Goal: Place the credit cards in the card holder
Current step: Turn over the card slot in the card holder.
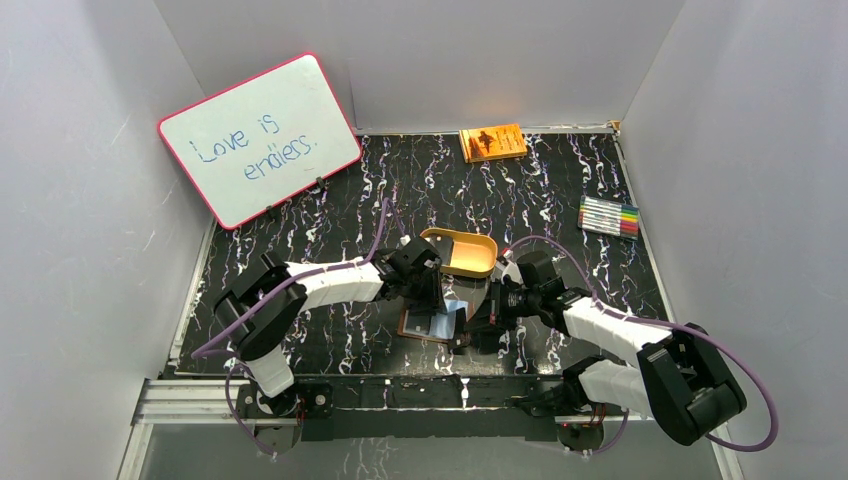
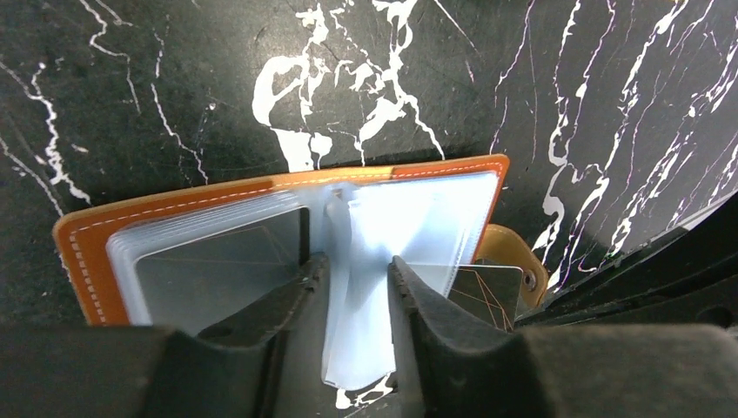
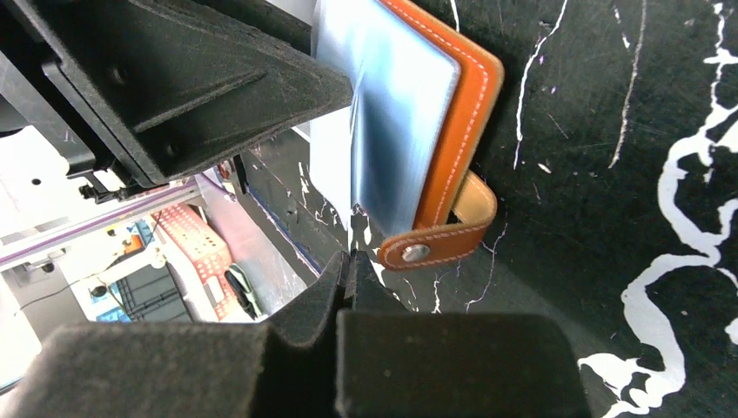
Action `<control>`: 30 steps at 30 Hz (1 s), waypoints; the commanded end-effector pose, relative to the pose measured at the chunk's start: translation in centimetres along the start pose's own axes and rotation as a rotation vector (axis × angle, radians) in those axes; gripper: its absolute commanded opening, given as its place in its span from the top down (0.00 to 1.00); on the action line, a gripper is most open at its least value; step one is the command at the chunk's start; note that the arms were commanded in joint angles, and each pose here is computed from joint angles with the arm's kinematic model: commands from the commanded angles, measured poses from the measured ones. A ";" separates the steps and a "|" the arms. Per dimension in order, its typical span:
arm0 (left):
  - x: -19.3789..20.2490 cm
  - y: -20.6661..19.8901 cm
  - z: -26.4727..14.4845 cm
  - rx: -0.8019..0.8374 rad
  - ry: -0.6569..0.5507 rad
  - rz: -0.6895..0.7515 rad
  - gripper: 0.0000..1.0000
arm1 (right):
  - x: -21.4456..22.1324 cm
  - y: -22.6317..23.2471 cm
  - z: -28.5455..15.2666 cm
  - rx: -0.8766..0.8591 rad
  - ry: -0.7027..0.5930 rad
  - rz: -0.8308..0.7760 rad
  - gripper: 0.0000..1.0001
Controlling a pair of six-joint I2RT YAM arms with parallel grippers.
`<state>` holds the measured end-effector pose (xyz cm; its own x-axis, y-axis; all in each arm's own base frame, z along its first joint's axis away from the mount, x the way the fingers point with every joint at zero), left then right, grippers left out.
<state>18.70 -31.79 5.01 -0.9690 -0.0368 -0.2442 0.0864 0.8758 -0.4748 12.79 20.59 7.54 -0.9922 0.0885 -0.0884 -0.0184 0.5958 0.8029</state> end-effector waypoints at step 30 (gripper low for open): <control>-3.4 -1.2 -9.7 -0.022 -0.196 0.058 0.45 | -2.0 4.8 1.4 -0.110 0.001 -0.122 1.00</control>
<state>19.19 -30.36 10.76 -0.9473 -0.0194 -0.3196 0.1328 0.8846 -0.4471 13.19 22.31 8.01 -0.9942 0.0359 -0.1011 -0.0625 0.5722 0.8177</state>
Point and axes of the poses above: each gripper's point midway between its finger pads, its own z axis out along the fingers, its own y axis along the line the jaws close on, x = y × z, the point moved 3 cm from there along -z, back along the fingers, and after that the axes turned 1 degree about z, right-handed, at the moved point
